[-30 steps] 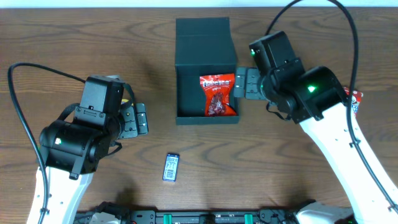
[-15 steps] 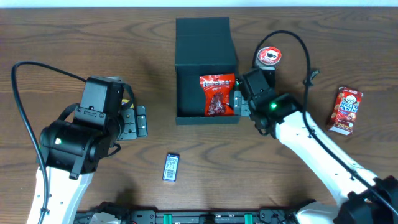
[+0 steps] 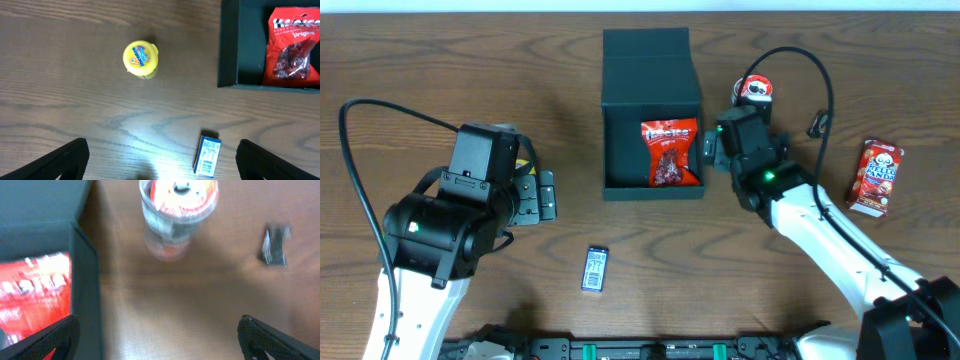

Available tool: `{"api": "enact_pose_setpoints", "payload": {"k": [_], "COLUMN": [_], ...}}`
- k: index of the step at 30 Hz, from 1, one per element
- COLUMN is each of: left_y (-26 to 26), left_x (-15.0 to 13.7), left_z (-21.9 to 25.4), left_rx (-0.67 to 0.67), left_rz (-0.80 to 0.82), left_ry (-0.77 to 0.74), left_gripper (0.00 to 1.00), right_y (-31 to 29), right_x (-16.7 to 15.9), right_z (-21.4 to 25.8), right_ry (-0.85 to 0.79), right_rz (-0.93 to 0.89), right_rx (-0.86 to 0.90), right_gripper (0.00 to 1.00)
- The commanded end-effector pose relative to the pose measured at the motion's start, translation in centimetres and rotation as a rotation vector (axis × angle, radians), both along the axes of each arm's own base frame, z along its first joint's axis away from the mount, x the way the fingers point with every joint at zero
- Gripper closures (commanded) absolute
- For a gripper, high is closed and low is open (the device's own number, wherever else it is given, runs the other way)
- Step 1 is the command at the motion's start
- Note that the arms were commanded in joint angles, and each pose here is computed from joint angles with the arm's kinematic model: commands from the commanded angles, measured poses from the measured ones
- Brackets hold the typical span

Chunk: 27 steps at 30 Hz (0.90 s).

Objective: Pack container
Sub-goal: 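Move the right gripper to the Pringles can and grasp it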

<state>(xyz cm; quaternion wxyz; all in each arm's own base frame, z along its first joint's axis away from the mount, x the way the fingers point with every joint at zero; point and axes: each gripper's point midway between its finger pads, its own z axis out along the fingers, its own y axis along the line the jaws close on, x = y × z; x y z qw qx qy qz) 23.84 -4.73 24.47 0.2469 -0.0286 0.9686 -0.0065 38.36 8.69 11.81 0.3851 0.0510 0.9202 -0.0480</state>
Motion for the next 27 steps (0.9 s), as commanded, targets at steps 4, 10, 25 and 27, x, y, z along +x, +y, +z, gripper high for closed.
{"api": "enact_pose_setpoints", "payload": {"k": [4,10,25,27], "left_y": [0.2,0.2,-0.2,-0.2], "left_x": [0.1,0.4,1.5,1.4], "left_z": [0.1,0.0,-1.3,-1.3], "left_rx": [0.024,0.024,0.036,0.036], "left_rz": [-0.009,-0.009,-0.01,-0.01], "left_ry": [-0.006,-0.004,0.04,0.04], "left_gripper": [0.05,0.05,0.05,0.05], "right_y": [-4.2,-3.2,-2.2,-2.8], "right_x": [-0.5,1.0,4.8,5.3], "right_z": [-3.1,-3.4,-7.6,-7.9], "right_ry": [0.077,0.024,-0.029,-0.044], "right_rz": [-0.02,0.185,0.273,0.248], "right_rx": [0.0,0.077,0.006,-0.017], "right_gripper": [0.01,0.01,0.01,0.01]}}
